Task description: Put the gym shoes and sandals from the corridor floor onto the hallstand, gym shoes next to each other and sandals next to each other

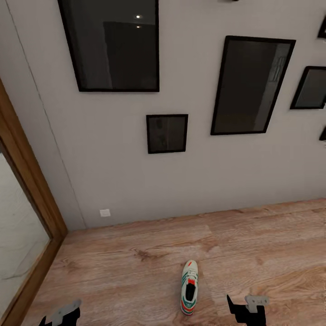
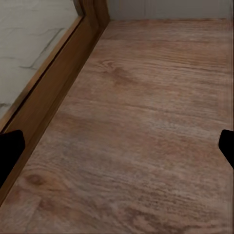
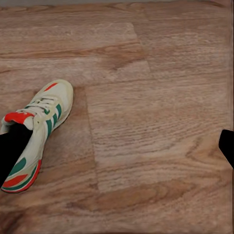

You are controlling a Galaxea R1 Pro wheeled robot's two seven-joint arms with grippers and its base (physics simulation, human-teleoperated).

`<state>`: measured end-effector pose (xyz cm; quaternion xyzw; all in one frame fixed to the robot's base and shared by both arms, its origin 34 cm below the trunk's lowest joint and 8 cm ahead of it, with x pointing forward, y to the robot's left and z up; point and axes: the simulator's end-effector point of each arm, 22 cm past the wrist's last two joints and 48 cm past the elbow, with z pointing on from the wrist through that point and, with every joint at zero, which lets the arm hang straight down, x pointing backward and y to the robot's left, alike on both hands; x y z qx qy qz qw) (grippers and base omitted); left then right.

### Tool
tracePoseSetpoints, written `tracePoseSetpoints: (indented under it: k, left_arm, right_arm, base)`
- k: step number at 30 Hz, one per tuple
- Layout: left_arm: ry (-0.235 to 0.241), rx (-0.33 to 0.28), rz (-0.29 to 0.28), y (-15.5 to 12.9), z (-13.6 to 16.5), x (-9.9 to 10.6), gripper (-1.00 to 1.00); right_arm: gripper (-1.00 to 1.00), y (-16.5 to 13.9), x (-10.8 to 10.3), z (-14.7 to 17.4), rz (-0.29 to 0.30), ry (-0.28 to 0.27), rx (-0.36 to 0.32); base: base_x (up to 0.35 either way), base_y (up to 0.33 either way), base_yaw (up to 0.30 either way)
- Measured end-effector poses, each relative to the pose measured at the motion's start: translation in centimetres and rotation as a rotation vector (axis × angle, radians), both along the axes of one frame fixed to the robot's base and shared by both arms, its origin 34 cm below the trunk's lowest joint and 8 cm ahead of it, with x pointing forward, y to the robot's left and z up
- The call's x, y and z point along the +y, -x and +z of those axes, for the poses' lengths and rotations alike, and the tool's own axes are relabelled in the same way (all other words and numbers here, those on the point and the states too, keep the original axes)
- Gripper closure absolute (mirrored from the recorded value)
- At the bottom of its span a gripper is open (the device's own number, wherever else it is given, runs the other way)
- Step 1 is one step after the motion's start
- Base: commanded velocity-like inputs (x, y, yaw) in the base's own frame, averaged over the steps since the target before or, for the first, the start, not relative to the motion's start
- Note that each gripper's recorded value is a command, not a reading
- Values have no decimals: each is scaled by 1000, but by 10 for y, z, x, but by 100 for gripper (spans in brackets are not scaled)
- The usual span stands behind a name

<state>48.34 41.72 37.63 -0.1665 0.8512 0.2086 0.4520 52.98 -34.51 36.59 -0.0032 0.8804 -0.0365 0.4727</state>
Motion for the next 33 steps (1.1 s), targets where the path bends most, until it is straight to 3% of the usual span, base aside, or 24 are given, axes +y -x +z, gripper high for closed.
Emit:
tracePoseSetpoints:
  k: [21,33]
  left_arm:
    - [1,0,0,0,0,-1,-100]
    - [1,0,-1,0,0,-1,-100]
  right_arm:
    - [-100,0,0,0,0,-1,1]
    - [-100,0,0,0,0,-1,0]
  base:
    - [61,286,-54]
    - [0,74,0]
